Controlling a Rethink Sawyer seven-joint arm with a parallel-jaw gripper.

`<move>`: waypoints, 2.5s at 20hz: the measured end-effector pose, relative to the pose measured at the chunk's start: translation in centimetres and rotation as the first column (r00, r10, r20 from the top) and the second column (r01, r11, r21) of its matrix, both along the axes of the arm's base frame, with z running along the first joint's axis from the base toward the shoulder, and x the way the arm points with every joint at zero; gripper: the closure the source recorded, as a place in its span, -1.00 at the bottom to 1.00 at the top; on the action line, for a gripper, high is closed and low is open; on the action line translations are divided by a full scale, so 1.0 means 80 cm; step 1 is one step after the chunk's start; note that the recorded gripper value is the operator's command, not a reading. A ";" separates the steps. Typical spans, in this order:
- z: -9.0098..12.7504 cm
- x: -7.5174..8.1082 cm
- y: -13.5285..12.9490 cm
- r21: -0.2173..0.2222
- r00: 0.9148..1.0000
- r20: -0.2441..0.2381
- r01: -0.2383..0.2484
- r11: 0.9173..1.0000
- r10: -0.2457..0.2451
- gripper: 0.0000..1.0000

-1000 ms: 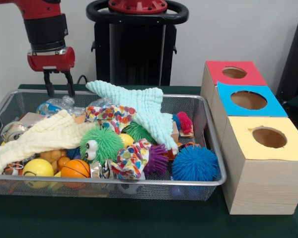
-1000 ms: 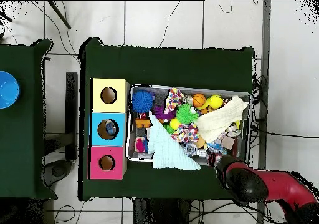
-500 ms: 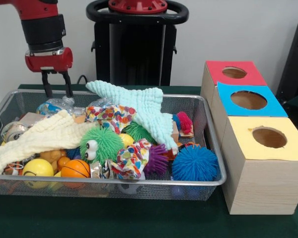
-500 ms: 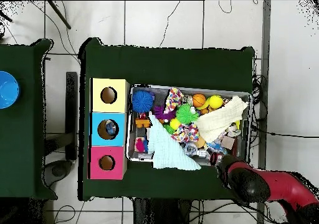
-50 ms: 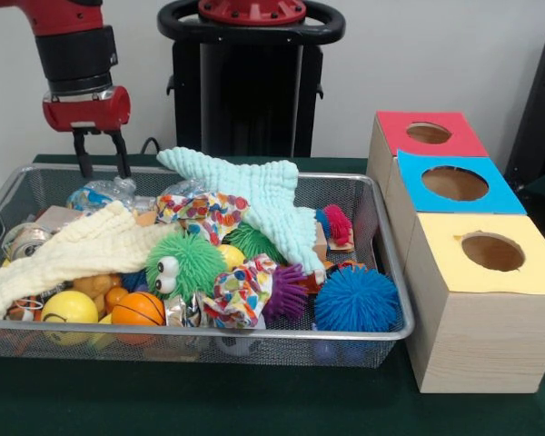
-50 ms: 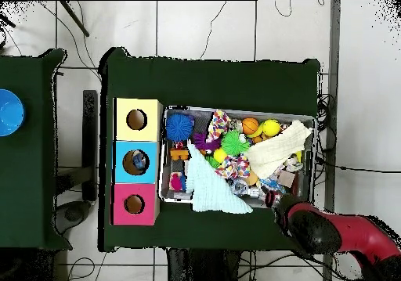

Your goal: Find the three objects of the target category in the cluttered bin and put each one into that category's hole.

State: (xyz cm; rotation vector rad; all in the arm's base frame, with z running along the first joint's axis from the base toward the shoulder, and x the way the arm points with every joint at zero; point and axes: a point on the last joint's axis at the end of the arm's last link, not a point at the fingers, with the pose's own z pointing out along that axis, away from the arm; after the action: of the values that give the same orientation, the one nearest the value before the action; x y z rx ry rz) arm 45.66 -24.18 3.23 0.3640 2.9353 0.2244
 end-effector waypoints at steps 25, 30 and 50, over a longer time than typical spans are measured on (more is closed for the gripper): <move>-0.018 0.021 -0.022 0.052 0.999 0.044 -0.019 0.998 0.016 -1.00; -0.020 0.020 -0.024 0.051 0.998 0.047 -0.035 0.998 0.032 -1.00; -0.019 0.019 -0.026 0.047 0.998 0.047 -0.051 0.998 0.049 -1.00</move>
State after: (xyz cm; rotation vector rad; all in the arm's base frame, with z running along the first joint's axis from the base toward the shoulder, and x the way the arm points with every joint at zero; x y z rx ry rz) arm 47.21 -26.29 1.69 0.2887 2.9006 0.3072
